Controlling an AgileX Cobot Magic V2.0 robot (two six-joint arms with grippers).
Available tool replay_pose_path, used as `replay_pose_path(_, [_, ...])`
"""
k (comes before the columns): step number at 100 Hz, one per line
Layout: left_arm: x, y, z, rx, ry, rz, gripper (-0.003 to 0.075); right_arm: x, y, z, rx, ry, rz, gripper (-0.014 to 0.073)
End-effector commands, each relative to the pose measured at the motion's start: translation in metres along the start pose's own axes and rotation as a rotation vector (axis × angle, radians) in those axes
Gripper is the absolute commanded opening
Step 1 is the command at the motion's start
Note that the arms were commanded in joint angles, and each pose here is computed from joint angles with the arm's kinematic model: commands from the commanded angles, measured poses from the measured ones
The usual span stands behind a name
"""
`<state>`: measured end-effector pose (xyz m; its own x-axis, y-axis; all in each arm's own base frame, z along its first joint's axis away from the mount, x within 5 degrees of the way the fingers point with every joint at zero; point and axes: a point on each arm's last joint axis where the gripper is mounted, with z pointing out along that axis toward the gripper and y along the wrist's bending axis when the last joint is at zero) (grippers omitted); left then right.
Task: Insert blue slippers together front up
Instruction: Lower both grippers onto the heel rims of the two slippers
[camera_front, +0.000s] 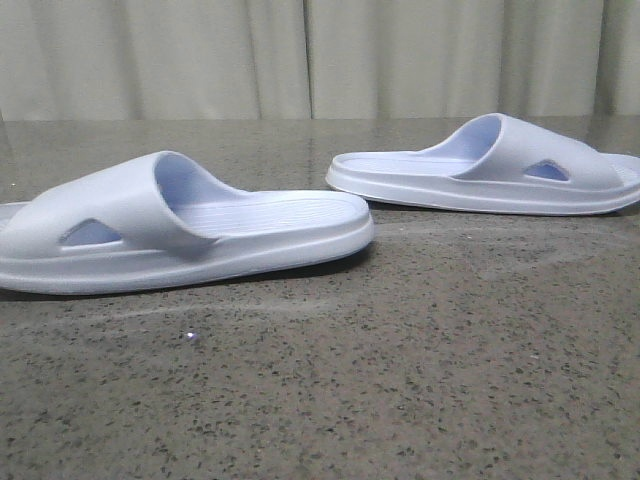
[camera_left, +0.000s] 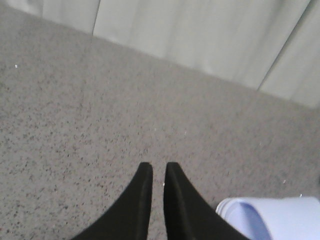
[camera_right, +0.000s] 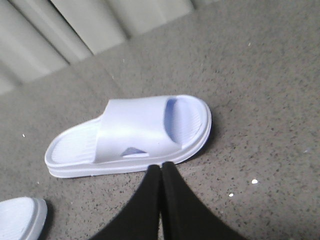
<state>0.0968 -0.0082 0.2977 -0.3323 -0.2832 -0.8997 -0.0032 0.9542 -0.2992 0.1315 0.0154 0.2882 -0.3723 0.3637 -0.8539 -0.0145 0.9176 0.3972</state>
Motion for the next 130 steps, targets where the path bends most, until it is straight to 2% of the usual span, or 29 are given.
replay_pose_path(1, [-0.021, -0.005, 0.013, -0.004, 0.070, 0.020, 0.0015, -0.028, 0.009, 0.018, 0.006, 0.056, -0.033, -0.0078])
replay_pose_path(14, [-0.026, -0.007, 0.032, 0.000, 0.203, 0.043, 0.0016, -0.039, 0.013, 0.041, 0.008, 0.160, -0.034, -0.0077])
replay_pose_path(26, [-0.022, -0.014, 0.047, 0.095, 0.278, 0.033, 0.0046, -0.040, 0.013, 0.051, 0.008, 0.198, -0.095, -0.0043])
replay_pose_path(31, [-0.020, -0.017, 0.052, 0.134, 0.303, 0.018, 0.0094, -0.040, 0.012, 0.053, 0.009, 0.206, -0.107, 0.0009])
replay_pose_path(38, [-0.019, -0.019, 0.059, 0.176, 0.322, 0.017, 0.0200, -0.039, 0.012, 0.054, 0.010, 0.209, -0.119, 0.0104])
replay_pose_path(50, [-0.016, -0.019, 0.068, 0.185, 0.354, -0.008, 0.0388, -0.041, 0.008, 0.057, 0.030, 0.196, -0.110, 0.0266])
replay_pose_path(57, [-0.015, -0.018, 0.071, 0.185, 0.367, -0.017, 0.0438, -0.042, 0.000, 0.061, 0.064, 0.202, -0.094, 0.0293])
replay_pose_path(79, [-0.015, -0.018, 0.075, 0.189, 0.374, -0.014, 0.0432, -0.042, -0.027, 0.078, 0.149, 0.258, -0.065, 0.0288])
replay_pose_path(105, [-0.015, -0.018, 0.075, 0.194, 0.369, -0.014, 0.0430, -0.061, -0.029, 0.108, 0.101, 0.290, -0.036, 0.0288])
replay_pose_path(115, [-0.015, -0.019, 0.075, 0.195, 0.368, -0.015, 0.0419, -0.066, -0.030, 0.120, 0.049, 0.342, -0.030, 0.0288])
replay_pose_path(130, [-0.016, -0.020, 0.075, 0.208, 0.361, -0.020, 0.0403, -0.070, -0.041, 0.138, -0.005, 0.422, 0.040, 0.0288])
